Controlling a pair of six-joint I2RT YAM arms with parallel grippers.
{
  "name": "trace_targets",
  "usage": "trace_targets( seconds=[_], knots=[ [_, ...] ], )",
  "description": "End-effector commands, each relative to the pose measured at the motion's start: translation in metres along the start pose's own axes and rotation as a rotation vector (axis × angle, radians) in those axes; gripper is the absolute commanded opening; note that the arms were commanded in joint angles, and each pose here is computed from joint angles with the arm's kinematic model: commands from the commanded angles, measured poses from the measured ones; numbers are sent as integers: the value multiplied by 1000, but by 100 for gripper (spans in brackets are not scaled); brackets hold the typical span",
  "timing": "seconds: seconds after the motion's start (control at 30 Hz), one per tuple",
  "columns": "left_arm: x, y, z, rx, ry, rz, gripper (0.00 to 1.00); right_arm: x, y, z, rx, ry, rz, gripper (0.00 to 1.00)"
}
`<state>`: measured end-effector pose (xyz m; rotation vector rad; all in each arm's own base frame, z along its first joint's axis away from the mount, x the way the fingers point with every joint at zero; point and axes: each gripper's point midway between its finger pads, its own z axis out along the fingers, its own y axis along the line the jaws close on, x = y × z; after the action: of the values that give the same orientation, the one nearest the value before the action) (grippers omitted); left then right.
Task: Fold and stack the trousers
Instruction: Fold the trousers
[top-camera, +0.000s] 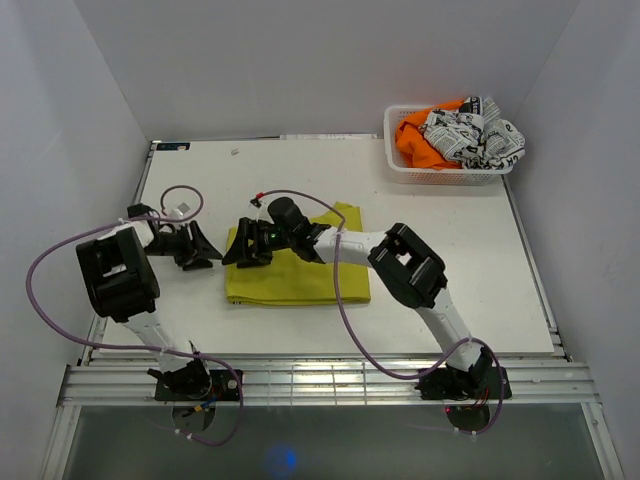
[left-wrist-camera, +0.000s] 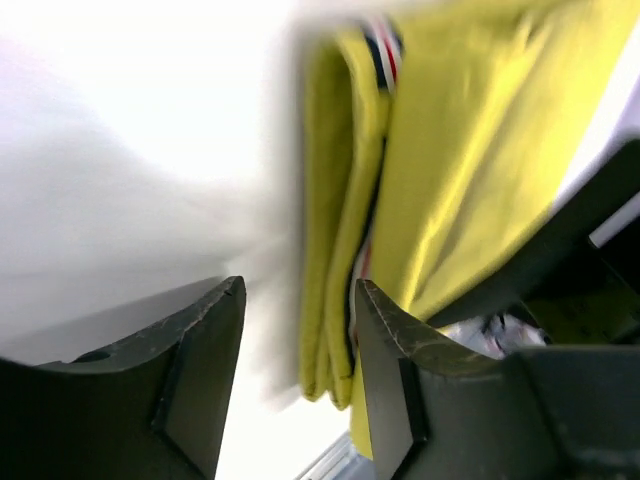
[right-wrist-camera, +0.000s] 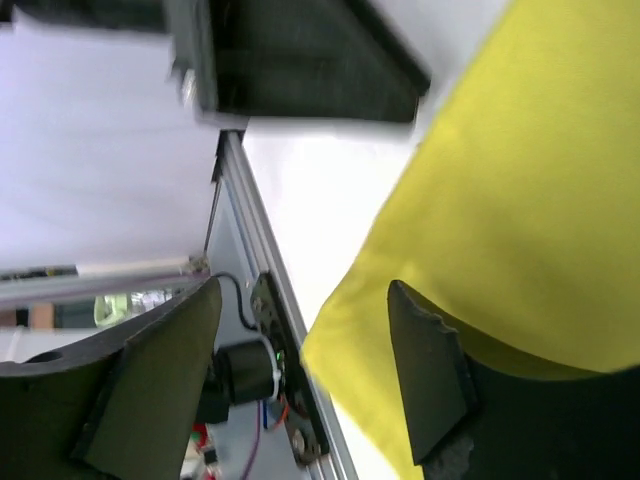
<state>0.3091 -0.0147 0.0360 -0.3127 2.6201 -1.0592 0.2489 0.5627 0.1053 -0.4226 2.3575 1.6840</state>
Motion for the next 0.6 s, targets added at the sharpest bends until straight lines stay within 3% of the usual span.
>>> trace_targets(
  seconds=[0.0,0.13,0.2,0.23,0.33,0.4,0.47,0.5,0.53,0.57],
  knots=[
    [-60,2,-50,-116,-182,121,62,-48,86,-60,-166,-109,-257,74],
    [-87,-22,-92,-133,-273,240,74,-63,96,-119,-165,-134,-420,94],
    [-89,-50,-103,-40,-280,395,76,-66,94,-154,-154,-130,-477,96],
    [-73,-80,-105,103,-258,409,76,-60,79,-163,-112,-97,-502,97],
    [-48,-124,-101,309,-226,450,73,-39,46,-196,-66,-25,-504,97],
    [-36,-144,-88,387,-190,495,71,-28,17,-215,-32,-10,-455,97],
    [-20,-158,-67,448,-125,444,70,-25,2,-227,-39,-1,-418,97],
    [-27,-160,-58,457,-148,489,68,-32,-14,-234,-25,-13,-391,95],
    [-19,-159,-48,468,-110,381,67,-36,-19,-238,-31,-12,-383,93],
    [-18,-161,-37,487,-89,359,66,-40,-26,-240,-32,-14,-373,92]
  ],
)
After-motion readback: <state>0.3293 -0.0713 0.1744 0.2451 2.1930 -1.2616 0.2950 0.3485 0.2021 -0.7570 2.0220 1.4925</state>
